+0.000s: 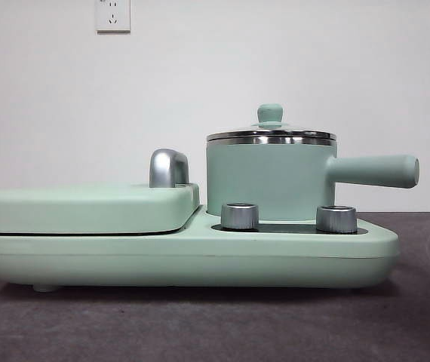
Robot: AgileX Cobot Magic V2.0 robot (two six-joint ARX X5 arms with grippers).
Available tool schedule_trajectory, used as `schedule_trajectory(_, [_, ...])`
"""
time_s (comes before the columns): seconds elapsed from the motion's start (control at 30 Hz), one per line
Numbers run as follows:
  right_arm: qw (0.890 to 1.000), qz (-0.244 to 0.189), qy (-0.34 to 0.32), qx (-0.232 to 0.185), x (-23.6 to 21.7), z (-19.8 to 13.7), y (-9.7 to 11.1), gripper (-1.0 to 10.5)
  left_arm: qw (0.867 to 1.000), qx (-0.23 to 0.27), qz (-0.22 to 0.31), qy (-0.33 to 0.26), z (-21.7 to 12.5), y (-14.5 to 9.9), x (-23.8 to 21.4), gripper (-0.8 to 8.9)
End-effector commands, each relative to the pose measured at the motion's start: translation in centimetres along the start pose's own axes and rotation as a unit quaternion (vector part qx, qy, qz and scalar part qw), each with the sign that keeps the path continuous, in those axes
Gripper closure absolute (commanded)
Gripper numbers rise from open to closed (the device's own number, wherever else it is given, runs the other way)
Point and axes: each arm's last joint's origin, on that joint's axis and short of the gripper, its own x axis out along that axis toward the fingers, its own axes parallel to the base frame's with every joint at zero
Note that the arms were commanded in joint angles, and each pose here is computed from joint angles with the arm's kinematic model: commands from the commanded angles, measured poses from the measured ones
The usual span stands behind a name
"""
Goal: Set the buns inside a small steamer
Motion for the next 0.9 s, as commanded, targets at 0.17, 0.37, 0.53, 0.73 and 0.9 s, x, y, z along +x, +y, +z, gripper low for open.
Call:
schedule_trajectory(0.17, [1.0,-0.013,0.003,0.016,0.06,-0.28,-0.1,9.3,1.0,0.0,0.003,0.012,-0.68,0.08,0.18,8.07])
schedule_trajectory(0.37, [0.999,-0.015,0.003,0.029,0.06,-0.29,-0.09,9.3,1.0,0.0,0.003,0.012,-0.68,0.08,0.18,8.07])
schedule_trajectory(0.53, [0.999,-0.018,0.003,0.028,0.06,-0.29,-0.11,9.3,1.0,0.0,0.003,0.012,-0.68,0.08,0.18,8.07])
schedule_trajectory(0.73, [0.999,-0.015,0.003,0.028,0.06,-0.28,-0.08,9.3,1.0,0.0,0.002,0.012,-0.68,0.08,0.18,8.07])
schedule_trajectory(0.9, [0.999,-0.015,-0.007,0.028,0.06,-0.09,-0.08,9.3,1.0,0.0,0.002,0.012,-0.68,0.08,0.18,8.07])
